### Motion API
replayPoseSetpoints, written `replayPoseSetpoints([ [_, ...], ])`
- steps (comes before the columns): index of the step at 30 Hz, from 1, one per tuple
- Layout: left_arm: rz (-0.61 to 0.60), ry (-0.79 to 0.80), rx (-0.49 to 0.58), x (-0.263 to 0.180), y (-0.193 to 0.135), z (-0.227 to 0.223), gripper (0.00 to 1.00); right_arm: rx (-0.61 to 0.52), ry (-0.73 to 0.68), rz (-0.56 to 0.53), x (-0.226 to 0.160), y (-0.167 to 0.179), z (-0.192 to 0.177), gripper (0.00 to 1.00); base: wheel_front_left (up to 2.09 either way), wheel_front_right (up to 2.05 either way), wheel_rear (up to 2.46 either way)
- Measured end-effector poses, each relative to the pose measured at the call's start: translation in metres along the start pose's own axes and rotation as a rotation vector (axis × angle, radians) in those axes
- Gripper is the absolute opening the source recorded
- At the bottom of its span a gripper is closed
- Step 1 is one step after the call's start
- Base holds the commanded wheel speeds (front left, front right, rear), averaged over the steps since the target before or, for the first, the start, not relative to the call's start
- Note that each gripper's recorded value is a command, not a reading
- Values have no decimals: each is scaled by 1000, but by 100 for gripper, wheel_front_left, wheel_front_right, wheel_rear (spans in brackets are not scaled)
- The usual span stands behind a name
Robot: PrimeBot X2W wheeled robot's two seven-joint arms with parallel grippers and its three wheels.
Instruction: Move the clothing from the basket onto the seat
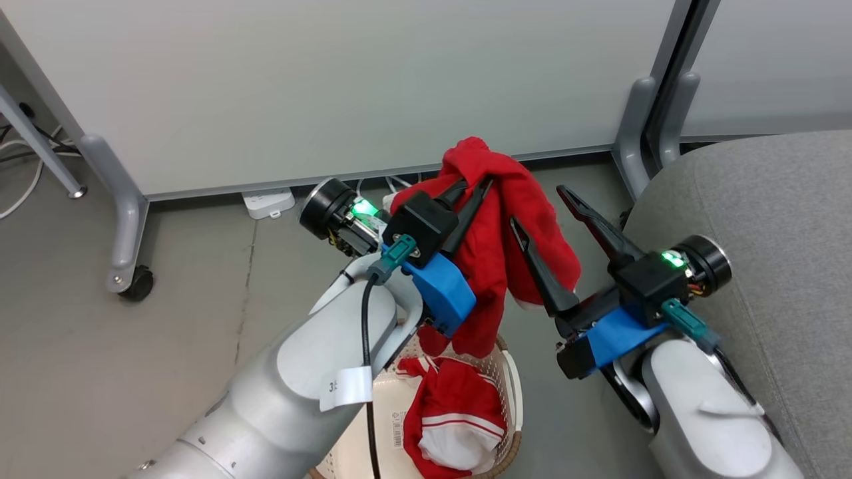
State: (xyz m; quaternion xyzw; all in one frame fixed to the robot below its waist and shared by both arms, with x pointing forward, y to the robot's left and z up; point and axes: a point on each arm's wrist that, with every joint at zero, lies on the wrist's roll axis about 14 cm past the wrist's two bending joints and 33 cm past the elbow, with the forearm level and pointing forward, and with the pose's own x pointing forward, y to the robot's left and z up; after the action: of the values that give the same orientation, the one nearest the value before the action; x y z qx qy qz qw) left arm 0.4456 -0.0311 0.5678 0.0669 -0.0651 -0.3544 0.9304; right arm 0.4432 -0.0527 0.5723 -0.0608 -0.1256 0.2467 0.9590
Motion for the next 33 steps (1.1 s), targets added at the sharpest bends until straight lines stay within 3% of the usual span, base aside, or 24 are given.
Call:
replayPoseSetpoints([
  [13, -50, 7, -11, 4, -13, -7, 0, -65, 135, 28, 18, -11, -42, 100, 0, 0, 0],
  [14, -52, 6, -11, 4, -14, -7, 0, -67, 144, 28, 18, -11, -44, 91, 0, 0, 0],
  [15, -56, 5, -11, 4, -15, -7, 0, -66, 151, 28, 17, -11, -46, 0, 0, 0, 0],
  [33, -68, 8, -7, 4, -20, -7, 0, -52, 143, 21, 19, -10, -43, 0, 0, 0, 0],
])
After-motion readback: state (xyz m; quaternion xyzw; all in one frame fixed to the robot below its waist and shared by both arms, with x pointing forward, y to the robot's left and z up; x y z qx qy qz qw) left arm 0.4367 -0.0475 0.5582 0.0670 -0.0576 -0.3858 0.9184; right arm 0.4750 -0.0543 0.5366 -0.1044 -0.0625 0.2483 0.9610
